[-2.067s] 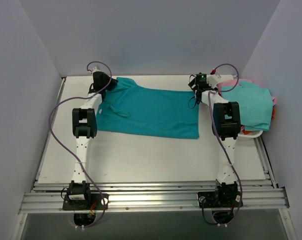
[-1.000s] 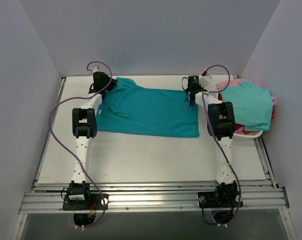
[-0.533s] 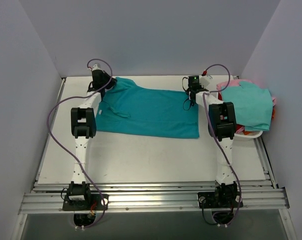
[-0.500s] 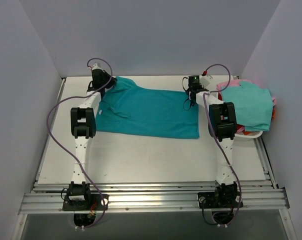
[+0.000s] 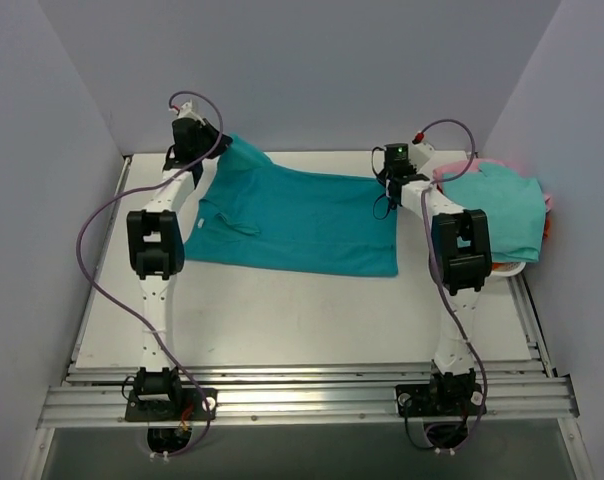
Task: Fold and stack the t-shirts
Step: Fold the other side of the tshirt into a rectangle
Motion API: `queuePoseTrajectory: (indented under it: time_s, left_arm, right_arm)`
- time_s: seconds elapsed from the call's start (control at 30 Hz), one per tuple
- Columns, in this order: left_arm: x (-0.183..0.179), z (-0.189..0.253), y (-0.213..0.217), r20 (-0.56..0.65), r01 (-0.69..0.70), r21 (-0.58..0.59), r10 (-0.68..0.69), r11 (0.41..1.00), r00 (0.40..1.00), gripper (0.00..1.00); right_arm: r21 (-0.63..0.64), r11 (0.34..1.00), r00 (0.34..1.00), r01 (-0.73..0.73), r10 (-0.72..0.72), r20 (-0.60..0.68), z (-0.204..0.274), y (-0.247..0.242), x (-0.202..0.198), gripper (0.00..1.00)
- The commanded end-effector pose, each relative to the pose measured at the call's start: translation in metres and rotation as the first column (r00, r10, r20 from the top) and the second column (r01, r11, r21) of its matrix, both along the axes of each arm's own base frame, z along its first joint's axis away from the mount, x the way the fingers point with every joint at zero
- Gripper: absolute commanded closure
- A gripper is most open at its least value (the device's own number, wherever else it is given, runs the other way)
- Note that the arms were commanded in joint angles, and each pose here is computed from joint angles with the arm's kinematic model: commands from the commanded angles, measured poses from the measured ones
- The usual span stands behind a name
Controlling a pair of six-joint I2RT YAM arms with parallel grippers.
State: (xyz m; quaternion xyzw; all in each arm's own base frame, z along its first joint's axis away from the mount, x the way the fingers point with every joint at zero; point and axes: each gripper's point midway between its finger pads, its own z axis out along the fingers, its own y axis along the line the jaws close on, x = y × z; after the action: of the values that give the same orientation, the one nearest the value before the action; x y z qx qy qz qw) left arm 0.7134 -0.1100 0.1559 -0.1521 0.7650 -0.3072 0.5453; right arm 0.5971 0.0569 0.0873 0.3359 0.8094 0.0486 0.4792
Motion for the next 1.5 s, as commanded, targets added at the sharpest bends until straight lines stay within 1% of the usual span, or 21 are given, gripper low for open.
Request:
queuePoseTrajectory:
  time_s: [0.0,0.03,0.07,0.13,0.17,0.2,0.4,0.7,0.97,1.0,1.03,1.07,1.1,1.13,1.17,1.2,1.27,1.3,1.37,1.4,1.47]
  left_arm:
    - [-0.021,0.05,-0.005,0.086,0.039,0.052,-0.043,0.998,0.995,0.98]
    - [-0.024,0.053,-0.004,0.101,0.033,0.057,-0.038,0.998,0.994,0.98]
    - [-0.034,0.029,-0.003,0.053,0.029,0.064,-0.032,0.998,0.998,0.98]
    - [-0.046,0.045,-0.003,0.086,0.02,0.088,-0.027,0.996,0.996,0.98]
    - [-0.056,0.023,-0.001,0.04,0.01,0.105,-0.014,0.994,0.999,0.98]
    - [-0.063,0.037,-0.001,0.062,0.008,0.122,-0.016,0.993,0.998,0.98]
    - [-0.105,0.027,0.002,0.059,-0.022,0.177,0.012,0.984,0.998,0.98]
    - [-0.149,0.019,0.016,0.07,-0.069,0.217,0.055,0.974,0.996,0.98]
    - [-0.188,-0.016,0.028,-0.03,-0.123,0.304,0.139,0.945,0.99,0.98]
    - [-0.196,-0.022,0.025,-0.062,-0.118,0.325,0.146,0.938,0.987,0.98]
    - [-0.2,-0.029,0.027,-0.088,-0.127,0.342,0.167,0.931,0.982,0.98]
    - [-0.202,-0.032,0.029,-0.114,-0.14,0.357,0.191,0.924,0.975,0.98]
    - [-0.212,-0.048,0.036,-0.182,-0.159,0.398,0.248,0.903,0.951,0.98]
    - [-0.215,-0.054,0.039,-0.21,-0.173,0.417,0.279,0.892,0.937,0.97]
    - [-0.22,-0.059,0.044,-0.24,-0.188,0.436,0.315,0.88,0.918,0.89]
    - [-0.226,-0.065,0.048,-0.274,-0.208,0.453,0.357,0.867,0.893,0.61]
    - [-0.238,-0.071,0.052,-0.301,-0.222,0.477,0.396,0.85,0.868,0.22]
    - [-0.243,-0.065,0.053,-0.297,-0.246,0.47,0.414,0.848,0.861,0.14]
    - [-0.255,-0.064,0.055,-0.286,-0.27,0.481,0.441,0.834,0.851,0.04]
    - [-0.258,-0.048,0.055,-0.252,-0.307,0.46,0.454,0.833,0.854,0.03]
    - [-0.272,-0.043,0.057,-0.223,-0.334,0.464,0.473,0.821,0.852,0.03]
  right_arm:
    - [-0.006,1.0,0.999,-0.01,0.01,0.051,0.037,0.001,-0.013,1.0]
    - [-0.005,1.0,0.999,-0.009,0.009,0.049,0.037,0.001,-0.017,1.0]
    - [-0.005,1.0,0.999,-0.007,0.007,0.043,0.036,0.0,-0.021,1.0]
    - [-0.003,1.0,0.999,-0.006,0.006,0.035,0.035,-0.001,-0.033,1.0]
    - [-0.004,1.0,0.999,-0.005,0.005,0.032,0.034,-0.002,-0.037,1.0]
    - [-0.003,1.0,0.999,-0.004,0.004,0.042,0.041,-0.002,-0.042,1.0]
    - [-0.009,1.0,1.0,-0.001,0.001,0.014,0.033,-0.003,-0.076,1.0]
    - [-0.038,0.999,0.999,0.006,-0.007,-0.037,0.019,0.001,-0.127,1.0]
    - [-0.057,0.998,0.993,0.033,-0.039,-0.115,-0.013,0.004,-0.168,1.0]
    - [-0.06,0.997,0.991,0.042,-0.05,-0.127,-0.019,0.002,-0.172,0.93]
    - [-0.061,0.997,0.988,0.051,-0.059,-0.142,-0.025,0.001,-0.177,0.62]
    - [-0.061,0.996,0.983,0.064,-0.073,-0.166,-0.036,-0.001,-0.186,0.4]
    - [-0.075,0.994,0.978,0.085,-0.098,-0.184,-0.044,-0.006,-0.193,0.13]
    - [-0.08,0.992,0.975,0.093,-0.107,-0.196,-0.048,-0.007,-0.198,0.05]
    - [-0.081,0.991,0.97,0.104,-0.119,-0.212,-0.055,-0.008,-0.205,0.02]
    - [-0.088,0.991,0.969,0.1,-0.117,-0.219,-0.058,-0.007,-0.208,0.0]
    - [-0.097,0.989,0.965,0.108,-0.127,-0.228,-0.059,-0.009,-0.213,0.0]
    - [-0.098,0.989,0.967,0.106,-0.126,-0.223,-0.055,-0.008,-0.215,0.0]
    - [-0.107,0.988,0.969,0.113,-0.133,-0.208,-0.047,-0.009,-0.216,0.0]
    - [-0.102,0.988,0.973,0.115,-0.133,-0.191,-0.037,-0.009,-0.216,0.0]
    - [-0.108,0.987,0.976,0.122,-0.139,-0.168,-0.025,-0.01,-0.217,0.0]
